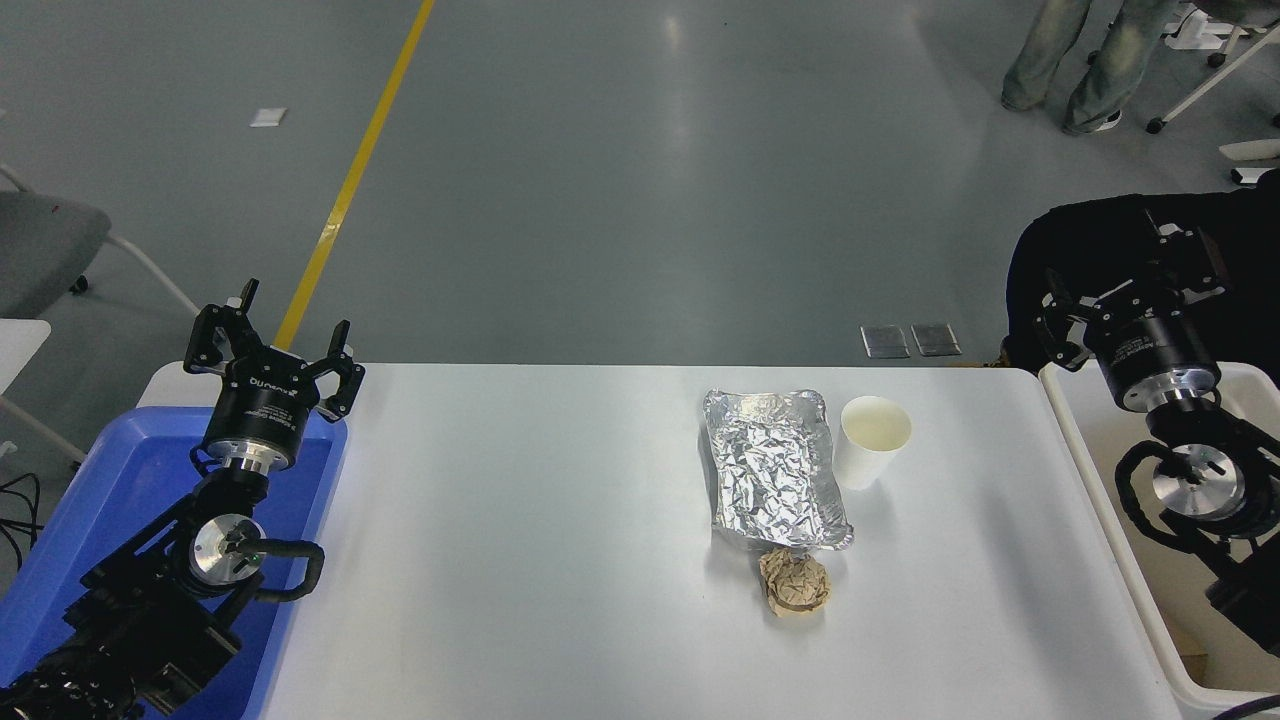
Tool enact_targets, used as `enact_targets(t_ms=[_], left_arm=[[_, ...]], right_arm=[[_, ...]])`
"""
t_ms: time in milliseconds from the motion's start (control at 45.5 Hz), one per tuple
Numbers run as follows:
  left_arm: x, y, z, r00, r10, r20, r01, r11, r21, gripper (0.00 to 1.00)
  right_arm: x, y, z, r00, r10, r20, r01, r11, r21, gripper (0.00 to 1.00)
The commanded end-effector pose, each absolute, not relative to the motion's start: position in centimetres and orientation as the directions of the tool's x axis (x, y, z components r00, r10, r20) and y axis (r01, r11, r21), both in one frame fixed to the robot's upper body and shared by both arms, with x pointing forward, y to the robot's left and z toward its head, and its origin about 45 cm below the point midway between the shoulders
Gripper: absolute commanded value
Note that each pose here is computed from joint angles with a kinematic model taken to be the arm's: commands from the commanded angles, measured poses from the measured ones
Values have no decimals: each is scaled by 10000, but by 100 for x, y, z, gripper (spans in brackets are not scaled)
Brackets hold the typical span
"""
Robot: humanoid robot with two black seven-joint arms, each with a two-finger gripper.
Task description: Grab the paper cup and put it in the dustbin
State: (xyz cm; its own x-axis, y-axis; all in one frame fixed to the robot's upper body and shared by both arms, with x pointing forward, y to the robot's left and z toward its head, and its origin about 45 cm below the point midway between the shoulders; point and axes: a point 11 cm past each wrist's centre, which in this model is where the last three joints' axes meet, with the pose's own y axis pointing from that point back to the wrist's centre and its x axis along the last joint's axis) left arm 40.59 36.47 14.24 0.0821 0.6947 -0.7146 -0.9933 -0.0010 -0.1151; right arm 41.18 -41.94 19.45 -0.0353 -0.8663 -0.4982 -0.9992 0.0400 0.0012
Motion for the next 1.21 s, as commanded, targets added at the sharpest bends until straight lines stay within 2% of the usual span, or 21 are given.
enact_targets(t_ms=[0,1187], left_arm=[[4059,3647,1423,821,6949,-7144,-9934,-8,-1149,98],[4059,3647,1423,821,6949,-7144,-9934,-8,-1149,98]], right_arm=[[4128,-4192,1957,-350,-8667,-4976,-9992,409,-11,100],[4126,-4196,1950,-338,-8725,-4874,-9993,367,37,100]])
